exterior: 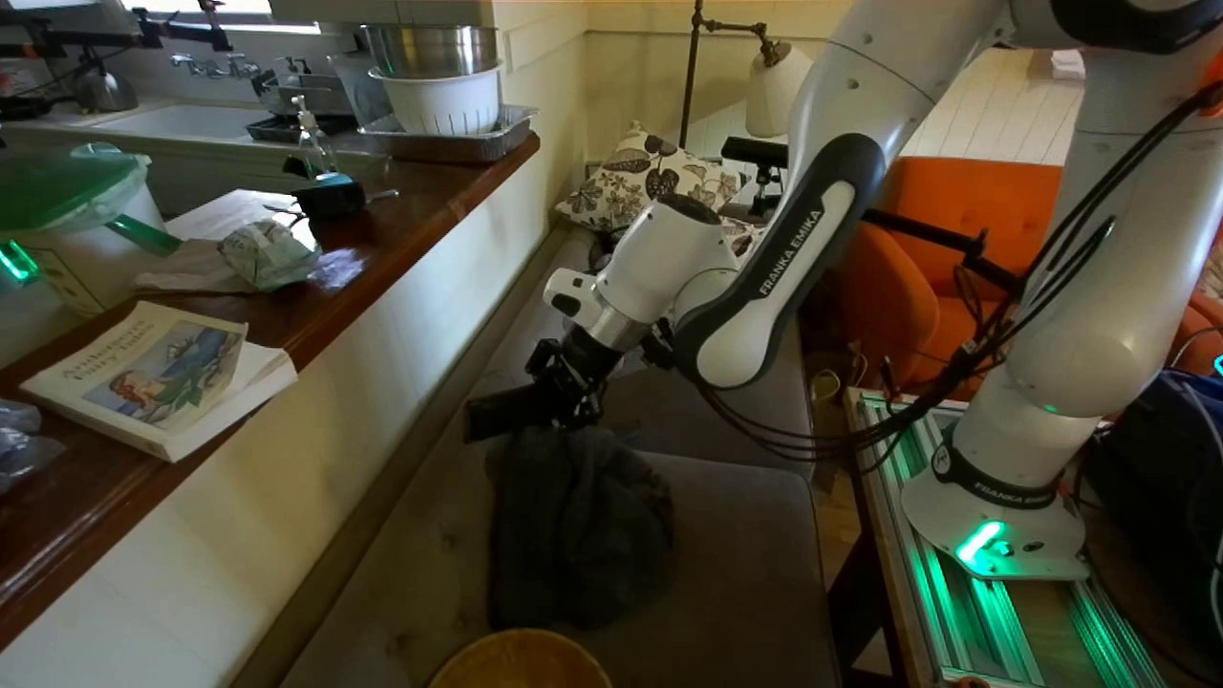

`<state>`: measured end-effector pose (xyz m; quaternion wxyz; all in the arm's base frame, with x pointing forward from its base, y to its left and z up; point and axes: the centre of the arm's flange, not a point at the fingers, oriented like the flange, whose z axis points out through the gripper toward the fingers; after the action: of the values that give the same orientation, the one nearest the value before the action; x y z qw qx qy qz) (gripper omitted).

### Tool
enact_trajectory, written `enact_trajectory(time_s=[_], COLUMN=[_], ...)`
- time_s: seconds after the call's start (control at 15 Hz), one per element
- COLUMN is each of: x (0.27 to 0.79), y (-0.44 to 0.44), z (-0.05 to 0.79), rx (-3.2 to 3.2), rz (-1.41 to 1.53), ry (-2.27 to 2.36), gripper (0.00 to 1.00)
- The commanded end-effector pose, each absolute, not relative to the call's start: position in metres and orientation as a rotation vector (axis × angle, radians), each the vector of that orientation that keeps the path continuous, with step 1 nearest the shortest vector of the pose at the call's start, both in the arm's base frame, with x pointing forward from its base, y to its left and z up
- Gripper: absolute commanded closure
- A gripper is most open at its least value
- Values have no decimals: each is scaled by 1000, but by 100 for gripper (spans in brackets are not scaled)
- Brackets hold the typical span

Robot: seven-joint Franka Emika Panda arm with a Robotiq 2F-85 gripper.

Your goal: Remove the black remote from the wooden bowl and put it on the wooden top counter

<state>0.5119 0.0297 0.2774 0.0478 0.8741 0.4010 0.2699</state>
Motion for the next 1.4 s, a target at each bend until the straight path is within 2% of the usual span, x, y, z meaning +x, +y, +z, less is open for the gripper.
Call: enact_trajectory(time_s=[0.0, 0.4, 0.47, 0.93, 1.33], x=[509, 501, 502, 515, 574], y=[32, 31, 31, 14, 35], z=[284, 284, 288, 343, 445], rx=[2660, 2663, 2648, 2493, 2378], rz=[810, 786, 788, 800, 788], ry=[1222, 1215, 1216, 1257, 1251], gripper=[75, 75, 94, 94, 94])
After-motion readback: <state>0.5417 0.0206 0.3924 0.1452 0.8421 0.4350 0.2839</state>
